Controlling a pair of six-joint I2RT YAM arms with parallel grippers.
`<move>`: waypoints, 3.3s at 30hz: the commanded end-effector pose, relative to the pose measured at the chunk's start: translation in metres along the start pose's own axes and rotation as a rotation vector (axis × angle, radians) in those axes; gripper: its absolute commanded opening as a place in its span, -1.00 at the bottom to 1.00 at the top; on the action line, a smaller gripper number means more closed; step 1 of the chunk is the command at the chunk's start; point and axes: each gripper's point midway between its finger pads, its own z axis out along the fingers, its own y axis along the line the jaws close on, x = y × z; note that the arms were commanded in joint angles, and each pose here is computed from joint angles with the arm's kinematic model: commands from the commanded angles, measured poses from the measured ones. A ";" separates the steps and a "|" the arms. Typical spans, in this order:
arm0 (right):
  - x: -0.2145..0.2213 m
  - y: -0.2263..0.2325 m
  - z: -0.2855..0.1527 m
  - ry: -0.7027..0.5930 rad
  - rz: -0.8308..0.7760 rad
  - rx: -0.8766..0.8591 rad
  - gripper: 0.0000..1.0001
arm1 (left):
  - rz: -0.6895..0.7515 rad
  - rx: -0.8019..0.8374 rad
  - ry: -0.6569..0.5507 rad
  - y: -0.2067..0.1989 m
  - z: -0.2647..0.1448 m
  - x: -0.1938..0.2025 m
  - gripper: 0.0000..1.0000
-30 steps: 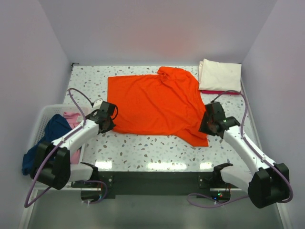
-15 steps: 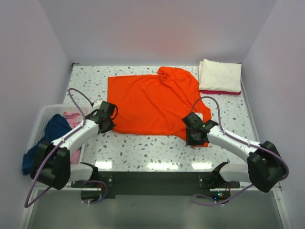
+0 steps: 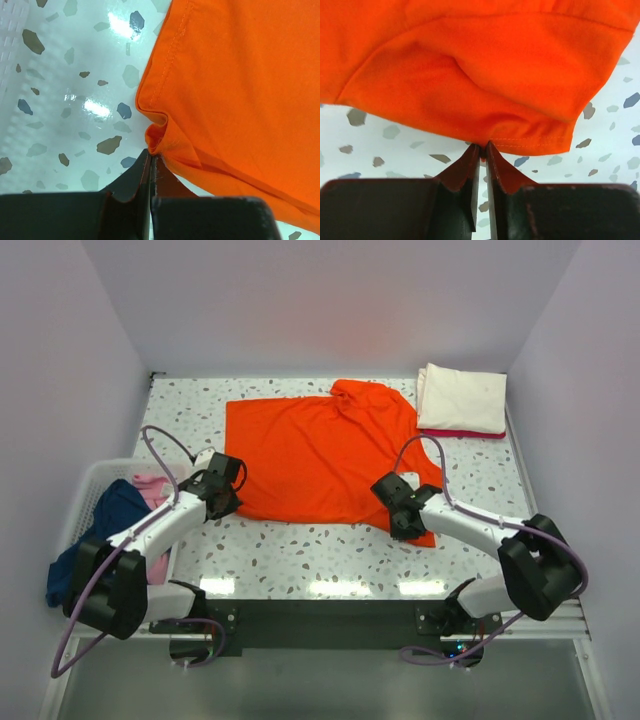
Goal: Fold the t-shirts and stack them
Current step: Fold the tshirt
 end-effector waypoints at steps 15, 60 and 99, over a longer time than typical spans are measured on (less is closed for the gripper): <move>-0.048 0.021 -0.081 -0.064 -0.127 -0.191 -1.00 | -0.013 0.029 -0.024 0.000 -0.004 -0.007 -1.00; 0.003 -0.014 0.012 0.008 0.552 -0.165 -0.12 | -0.025 0.049 0.011 0.004 0.002 -0.004 -1.00; -0.101 -0.044 -0.065 -0.226 0.415 -0.090 -1.00 | -0.099 0.068 0.003 -0.004 -0.001 -0.019 -1.00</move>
